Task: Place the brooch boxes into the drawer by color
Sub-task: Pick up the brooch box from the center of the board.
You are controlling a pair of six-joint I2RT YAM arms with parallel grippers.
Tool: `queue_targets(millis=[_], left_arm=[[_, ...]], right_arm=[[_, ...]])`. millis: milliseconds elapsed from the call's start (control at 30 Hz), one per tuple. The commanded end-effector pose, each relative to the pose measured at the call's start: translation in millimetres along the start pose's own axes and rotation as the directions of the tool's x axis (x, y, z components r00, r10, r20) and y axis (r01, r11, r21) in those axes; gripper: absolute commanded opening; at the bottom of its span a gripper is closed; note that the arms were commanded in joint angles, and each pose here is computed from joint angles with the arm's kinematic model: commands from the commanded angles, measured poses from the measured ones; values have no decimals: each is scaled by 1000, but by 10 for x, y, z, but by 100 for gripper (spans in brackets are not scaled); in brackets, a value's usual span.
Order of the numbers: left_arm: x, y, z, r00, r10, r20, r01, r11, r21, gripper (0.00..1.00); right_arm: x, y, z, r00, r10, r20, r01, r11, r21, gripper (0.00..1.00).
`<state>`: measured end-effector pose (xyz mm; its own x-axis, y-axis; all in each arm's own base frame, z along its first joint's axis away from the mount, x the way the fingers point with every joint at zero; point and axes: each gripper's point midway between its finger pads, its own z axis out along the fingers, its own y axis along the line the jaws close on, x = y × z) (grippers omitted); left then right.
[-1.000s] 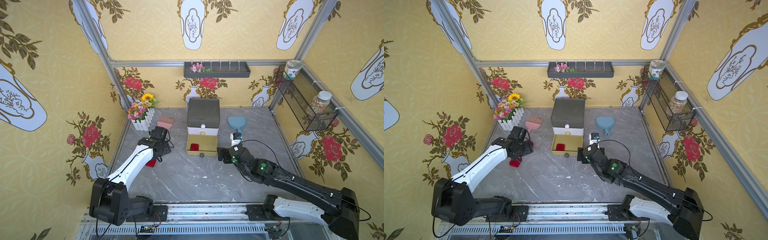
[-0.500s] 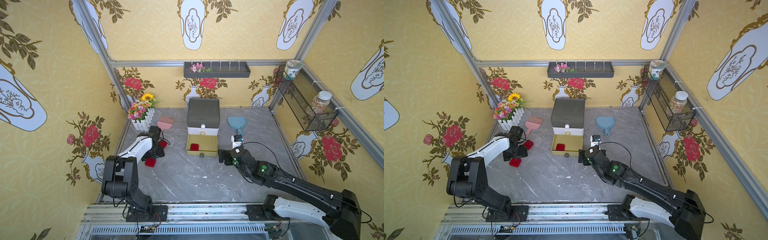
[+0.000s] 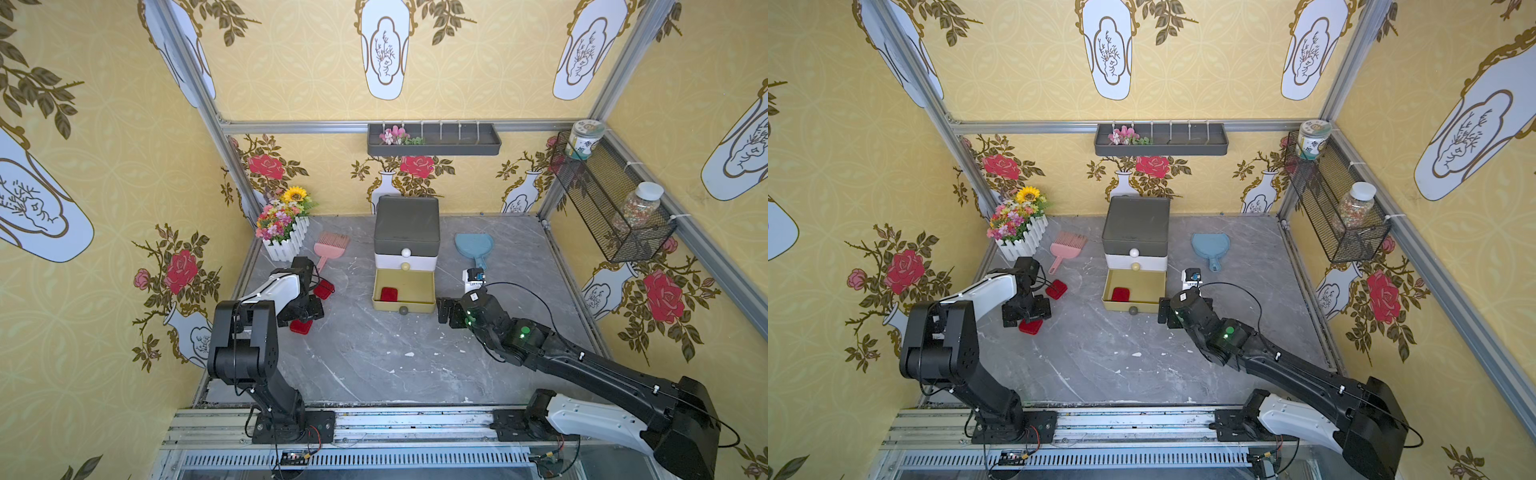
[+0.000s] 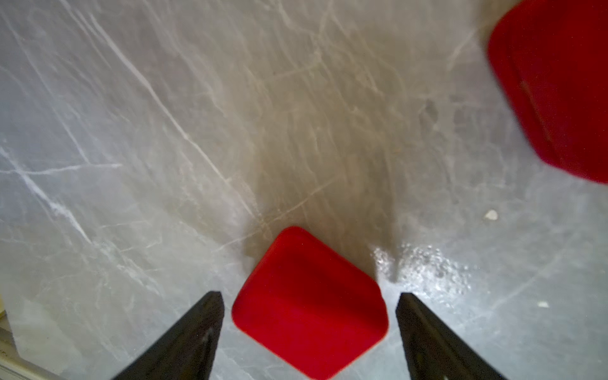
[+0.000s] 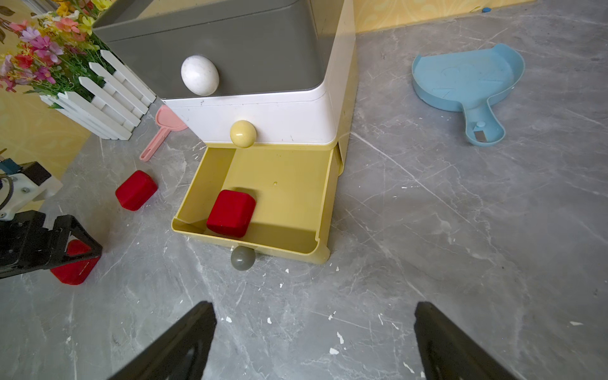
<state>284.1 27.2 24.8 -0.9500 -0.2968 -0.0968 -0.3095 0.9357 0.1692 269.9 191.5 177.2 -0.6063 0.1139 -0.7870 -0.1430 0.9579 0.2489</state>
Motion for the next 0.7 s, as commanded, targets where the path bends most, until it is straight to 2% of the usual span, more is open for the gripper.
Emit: queue_targets(millis=[0, 167, 267, 533, 667], left_arm=[[-8, -21, 60, 1000, 9, -14, -9, 1000, 6, 88], [30, -25, 161, 998, 3, -58, -4, 1000, -7, 87], [16, -43, 135, 999, 2, -49, -2, 1000, 4, 82], [3, -151, -13, 999, -29, -28, 31, 995, 90, 70], [-6, -228, -114, 999, -43, -14, 45, 988, 145, 69]], right_arm=[[-88, 68, 3, 1000, 14, 27, -14, 1000, -26, 98], [-82, 53, 7, 1000, 18, 24, -17, 1000, -22, 97], [-94, 45, -6, 999, 21, 28, -20, 1000, -20, 97], [-143, 68, -23, 999, 19, 32, -18, 1000, -21, 98], [-165, 79, -30, 999, 22, 35, -21, 1000, -23, 97]])
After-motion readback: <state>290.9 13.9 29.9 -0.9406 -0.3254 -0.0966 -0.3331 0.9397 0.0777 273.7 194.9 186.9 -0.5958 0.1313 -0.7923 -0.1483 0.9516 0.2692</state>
